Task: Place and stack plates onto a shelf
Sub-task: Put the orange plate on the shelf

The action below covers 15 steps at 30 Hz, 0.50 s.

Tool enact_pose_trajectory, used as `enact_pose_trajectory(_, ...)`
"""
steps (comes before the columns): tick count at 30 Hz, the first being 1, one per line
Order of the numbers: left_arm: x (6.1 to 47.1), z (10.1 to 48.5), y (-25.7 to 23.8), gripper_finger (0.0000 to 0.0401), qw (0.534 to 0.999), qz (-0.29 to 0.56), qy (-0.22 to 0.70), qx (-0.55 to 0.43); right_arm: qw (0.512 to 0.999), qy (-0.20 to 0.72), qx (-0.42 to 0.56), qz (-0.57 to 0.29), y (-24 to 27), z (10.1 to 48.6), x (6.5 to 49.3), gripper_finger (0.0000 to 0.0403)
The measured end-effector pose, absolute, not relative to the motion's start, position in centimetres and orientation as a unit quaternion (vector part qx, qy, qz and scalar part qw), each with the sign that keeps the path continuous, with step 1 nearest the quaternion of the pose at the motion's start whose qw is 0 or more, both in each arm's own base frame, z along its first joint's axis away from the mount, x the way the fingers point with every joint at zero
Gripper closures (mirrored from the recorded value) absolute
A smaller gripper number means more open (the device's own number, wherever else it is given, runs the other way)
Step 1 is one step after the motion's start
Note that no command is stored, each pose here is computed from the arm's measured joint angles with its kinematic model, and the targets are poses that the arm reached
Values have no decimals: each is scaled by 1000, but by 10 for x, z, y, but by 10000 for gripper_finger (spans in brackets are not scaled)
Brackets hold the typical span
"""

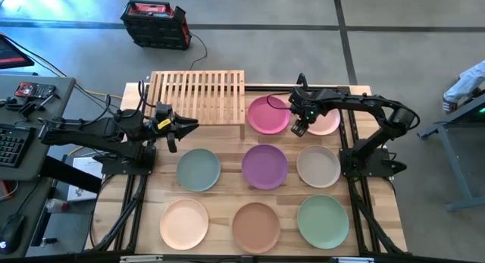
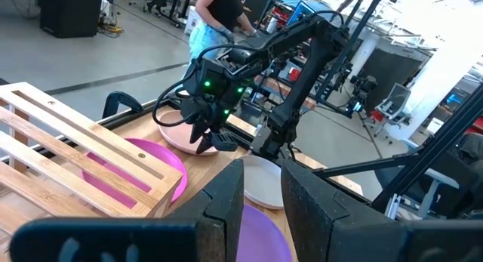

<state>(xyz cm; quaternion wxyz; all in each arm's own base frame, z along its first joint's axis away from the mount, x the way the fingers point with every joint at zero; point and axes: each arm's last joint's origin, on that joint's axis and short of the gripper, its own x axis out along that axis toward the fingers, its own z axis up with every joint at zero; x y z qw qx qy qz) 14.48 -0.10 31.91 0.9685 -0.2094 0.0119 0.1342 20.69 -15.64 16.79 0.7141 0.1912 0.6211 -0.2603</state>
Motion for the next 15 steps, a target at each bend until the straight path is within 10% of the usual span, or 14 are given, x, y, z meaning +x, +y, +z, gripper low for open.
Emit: enact_pose_trajectory(15,145,319,-1,323,969,134,12,-209,687,621,216,-309,-161,154,211,245)
